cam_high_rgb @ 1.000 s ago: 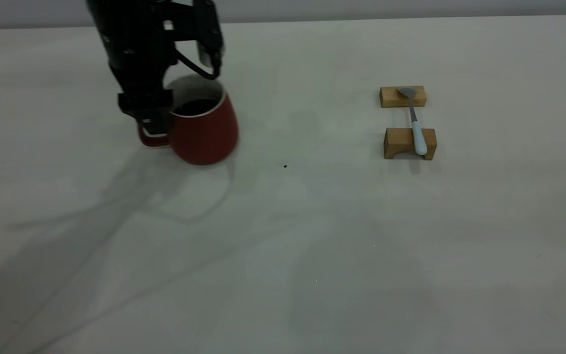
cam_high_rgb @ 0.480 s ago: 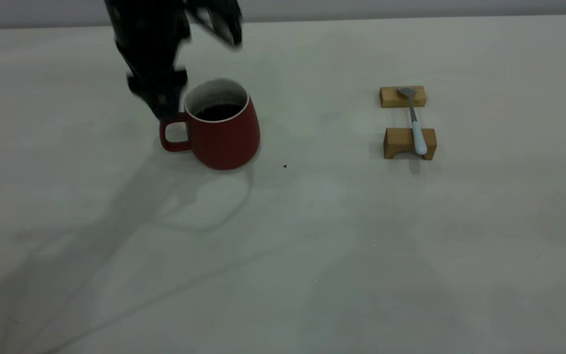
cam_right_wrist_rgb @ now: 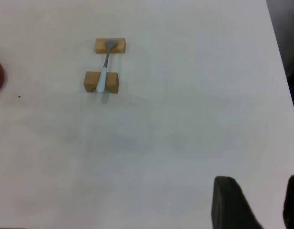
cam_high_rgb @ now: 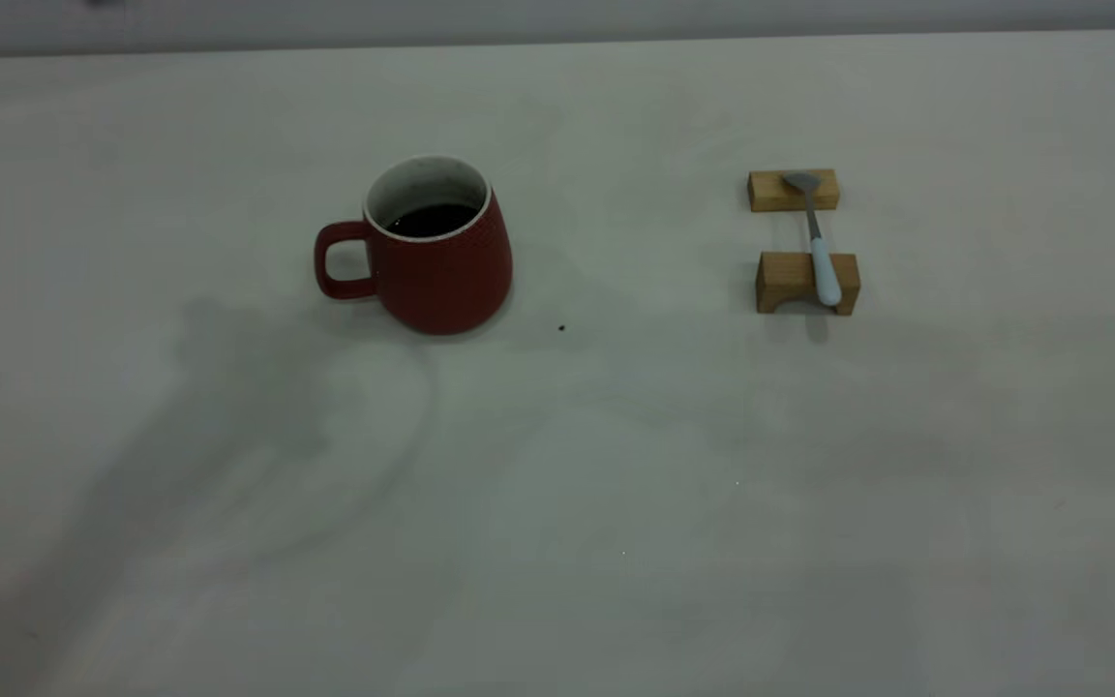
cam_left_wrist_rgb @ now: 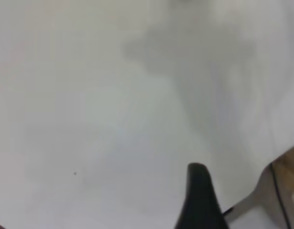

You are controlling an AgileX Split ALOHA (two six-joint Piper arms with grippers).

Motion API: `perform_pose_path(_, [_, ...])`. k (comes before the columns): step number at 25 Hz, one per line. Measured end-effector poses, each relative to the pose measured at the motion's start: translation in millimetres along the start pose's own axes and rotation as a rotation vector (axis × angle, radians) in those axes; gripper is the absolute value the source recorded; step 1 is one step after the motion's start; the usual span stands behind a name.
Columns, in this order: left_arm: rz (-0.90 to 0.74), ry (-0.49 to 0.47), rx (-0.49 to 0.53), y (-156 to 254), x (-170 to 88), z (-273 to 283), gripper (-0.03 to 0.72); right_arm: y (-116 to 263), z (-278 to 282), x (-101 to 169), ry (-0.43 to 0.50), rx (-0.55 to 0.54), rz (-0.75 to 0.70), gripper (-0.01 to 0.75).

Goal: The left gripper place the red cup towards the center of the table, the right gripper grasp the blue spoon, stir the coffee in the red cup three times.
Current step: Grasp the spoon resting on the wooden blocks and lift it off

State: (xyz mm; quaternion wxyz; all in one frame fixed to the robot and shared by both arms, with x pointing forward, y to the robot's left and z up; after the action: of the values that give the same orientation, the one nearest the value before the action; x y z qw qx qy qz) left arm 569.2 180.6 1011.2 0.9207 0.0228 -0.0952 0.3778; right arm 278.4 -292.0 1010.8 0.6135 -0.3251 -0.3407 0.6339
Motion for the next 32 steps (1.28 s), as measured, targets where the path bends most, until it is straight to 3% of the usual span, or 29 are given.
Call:
perform_pose_path(9, [0.408,-0.035,-0.352,59.5,-7.7,118.9,0.594,0.0,0.0,0.0,0.000,0.000,0.000,0.313])
perform_pose_path(14, [0.442,0.024,-0.547,132.3,-42.9,160.5,0.594,0.0,0.0,0.0,0.000,0.000,0.000,0.313])
perform_pose_path(19, [0.485,0.057,-0.704,210.2,-80.7,161.1,0.594,0.0,0.0,0.0,0.000,0.000,0.000,0.313])
perform_pose_path(26, [0.752,-0.089,-0.703,275.5,-105.5,99.5,0.594,0.0,0.0,0.0,0.000,0.000,0.000,0.313])
perform_pose_path(32, [0.774,-0.152,-0.708,293.1,-125.3,55.0,0.594,0.0,0.0,0.0,0.000,0.000,0.000,0.313])
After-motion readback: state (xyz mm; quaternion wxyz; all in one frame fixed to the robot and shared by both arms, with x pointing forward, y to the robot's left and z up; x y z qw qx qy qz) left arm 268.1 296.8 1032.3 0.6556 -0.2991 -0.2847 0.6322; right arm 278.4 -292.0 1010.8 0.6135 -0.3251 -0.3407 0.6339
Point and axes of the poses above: a point on each arm's last joint axis where the gripper is mounted, z pointing back along that axis away from the gripper, x along the wrist's bending axis when the last joint is at zero, y = z × x, the point moved 5 cm from there along -z, pointing out along that axis toward the gripper
